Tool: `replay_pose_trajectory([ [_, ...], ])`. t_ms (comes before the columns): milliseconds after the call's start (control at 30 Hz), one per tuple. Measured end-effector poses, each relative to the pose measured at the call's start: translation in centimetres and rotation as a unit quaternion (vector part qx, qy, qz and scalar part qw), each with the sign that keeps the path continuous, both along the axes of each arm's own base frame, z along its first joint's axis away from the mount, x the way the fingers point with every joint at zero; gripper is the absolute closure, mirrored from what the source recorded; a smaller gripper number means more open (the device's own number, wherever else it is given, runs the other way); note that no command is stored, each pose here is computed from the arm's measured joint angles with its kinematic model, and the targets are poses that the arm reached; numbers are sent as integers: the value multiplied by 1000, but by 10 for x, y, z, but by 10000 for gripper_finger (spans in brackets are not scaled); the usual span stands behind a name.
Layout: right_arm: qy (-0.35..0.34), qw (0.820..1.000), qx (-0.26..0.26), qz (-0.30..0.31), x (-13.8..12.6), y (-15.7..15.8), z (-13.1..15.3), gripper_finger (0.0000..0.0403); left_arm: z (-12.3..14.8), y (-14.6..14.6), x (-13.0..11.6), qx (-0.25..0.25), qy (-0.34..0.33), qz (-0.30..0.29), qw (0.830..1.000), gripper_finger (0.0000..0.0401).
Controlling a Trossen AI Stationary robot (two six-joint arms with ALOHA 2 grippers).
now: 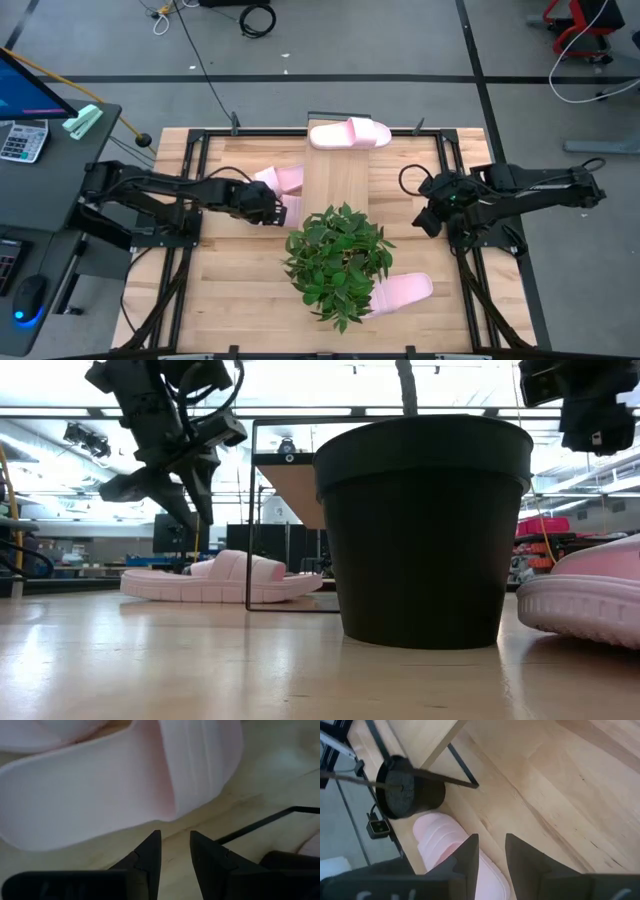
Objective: Pick and place slides into the shelf
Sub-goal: Put the pink slide on the shelf
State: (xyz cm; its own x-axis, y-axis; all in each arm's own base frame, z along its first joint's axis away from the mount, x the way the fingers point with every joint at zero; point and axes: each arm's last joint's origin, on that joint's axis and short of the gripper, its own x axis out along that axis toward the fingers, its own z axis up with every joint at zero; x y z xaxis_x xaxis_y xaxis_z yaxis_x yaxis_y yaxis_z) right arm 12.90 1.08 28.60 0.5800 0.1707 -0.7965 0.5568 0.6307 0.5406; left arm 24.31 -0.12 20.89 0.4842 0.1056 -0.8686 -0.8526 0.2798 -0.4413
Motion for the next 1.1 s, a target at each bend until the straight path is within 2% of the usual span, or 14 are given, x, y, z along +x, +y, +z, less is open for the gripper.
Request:
replay_pose_trajectory([
  [233,-5,1000,-21,21,-2,7,0,300,-1,-4,0,10,-3,35,999,293],
  [600,-5,999,-31,11,-2,10,0,300,-5,7,-1,31,22,25,999,289],
  [700,-4,1000,-29,-7,-2,9,0,300,-5,12,-1,30,25,29,999,269],
  [933,-2,999,-20,-36,-1,9,1,300,-6,22,-5,32,42,49,997,195],
  [1100,0,999,-8,-52,-1,9,1,300,-5,28,-3,44,31,46,998,154],
])
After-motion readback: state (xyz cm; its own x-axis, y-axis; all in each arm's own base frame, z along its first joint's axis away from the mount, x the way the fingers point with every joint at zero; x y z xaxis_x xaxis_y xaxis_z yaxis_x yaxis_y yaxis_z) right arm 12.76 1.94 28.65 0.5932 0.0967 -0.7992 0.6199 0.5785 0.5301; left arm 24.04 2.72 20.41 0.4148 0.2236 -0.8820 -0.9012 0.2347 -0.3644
